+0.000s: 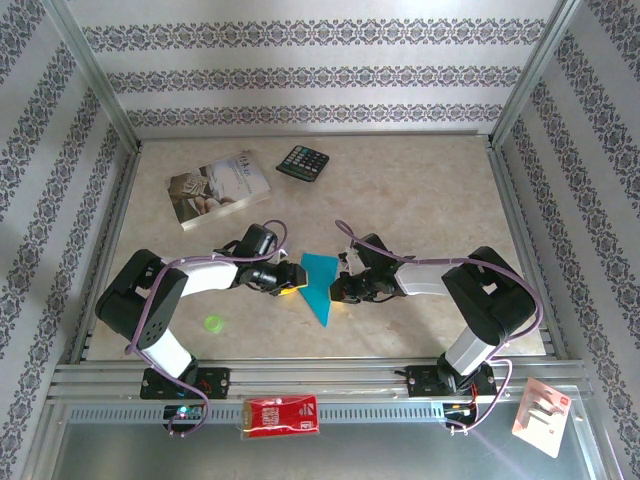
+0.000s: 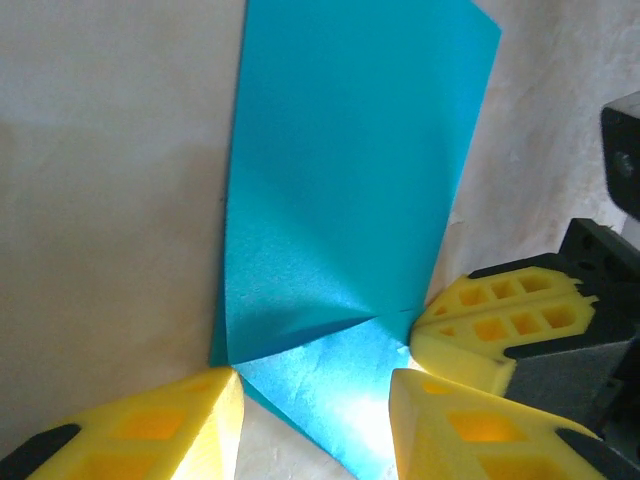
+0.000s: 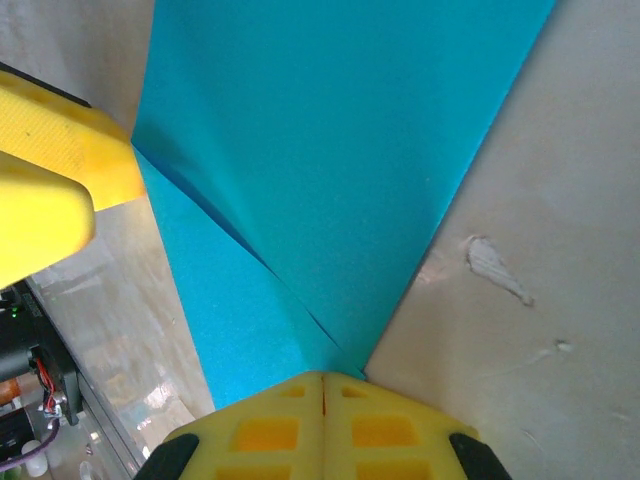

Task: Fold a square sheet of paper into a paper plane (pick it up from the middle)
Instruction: Fourth fold the wing at the center of the table.

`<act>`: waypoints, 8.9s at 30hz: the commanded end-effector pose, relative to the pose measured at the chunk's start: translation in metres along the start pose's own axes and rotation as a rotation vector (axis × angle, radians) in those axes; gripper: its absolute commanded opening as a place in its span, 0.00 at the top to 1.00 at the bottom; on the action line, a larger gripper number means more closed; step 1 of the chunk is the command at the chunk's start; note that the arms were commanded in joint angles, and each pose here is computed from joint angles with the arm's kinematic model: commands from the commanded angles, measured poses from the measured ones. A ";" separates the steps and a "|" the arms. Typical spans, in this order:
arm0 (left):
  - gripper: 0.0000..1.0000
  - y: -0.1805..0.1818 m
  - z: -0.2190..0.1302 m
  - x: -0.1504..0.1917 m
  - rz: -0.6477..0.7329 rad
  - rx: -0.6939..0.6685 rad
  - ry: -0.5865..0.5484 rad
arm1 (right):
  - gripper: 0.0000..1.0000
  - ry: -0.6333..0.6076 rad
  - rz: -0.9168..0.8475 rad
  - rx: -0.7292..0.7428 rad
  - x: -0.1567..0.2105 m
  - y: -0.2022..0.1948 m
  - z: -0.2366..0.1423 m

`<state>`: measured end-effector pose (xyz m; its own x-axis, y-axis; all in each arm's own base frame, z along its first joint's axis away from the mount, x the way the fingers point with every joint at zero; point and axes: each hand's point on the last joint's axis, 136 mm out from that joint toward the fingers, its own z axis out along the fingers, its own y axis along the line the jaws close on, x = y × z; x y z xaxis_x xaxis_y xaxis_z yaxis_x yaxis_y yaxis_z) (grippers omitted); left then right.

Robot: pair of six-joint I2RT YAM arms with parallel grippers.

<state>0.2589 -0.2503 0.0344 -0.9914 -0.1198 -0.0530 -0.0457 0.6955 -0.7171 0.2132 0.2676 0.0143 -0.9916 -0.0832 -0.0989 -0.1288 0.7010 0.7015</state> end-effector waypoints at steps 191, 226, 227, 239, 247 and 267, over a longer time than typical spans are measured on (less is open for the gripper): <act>1.00 -0.028 -0.007 -0.009 -0.292 -0.110 -0.114 | 0.82 -0.396 -0.568 0.781 0.000 0.009 -0.010; 0.79 -0.019 -0.049 -0.023 -0.243 -0.065 -0.226 | 1.00 -0.357 -0.334 0.347 0.003 0.019 -0.010; 0.81 -0.018 -0.047 -0.022 -0.244 -0.059 -0.221 | 1.00 -0.359 -0.332 0.338 0.002 0.019 -0.011; 0.65 -0.016 -0.024 -0.026 -0.258 -0.016 -0.177 | 1.00 -0.354 -0.372 0.413 0.003 0.005 -0.020; 0.46 -0.022 -0.042 -0.047 -0.248 0.017 -0.269 | 1.00 -0.342 -0.388 0.433 0.005 0.002 -0.021; 0.59 -0.038 0.021 -0.071 -0.202 0.017 -0.108 | 1.00 -0.334 -0.413 0.458 0.003 0.000 -0.020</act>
<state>0.3344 -0.2734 0.0454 -0.9200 -0.3901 0.0387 -0.2959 0.6262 -0.7213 0.2044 0.2597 0.0291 -0.8039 -0.2199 -0.5526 -0.4081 0.8799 0.2435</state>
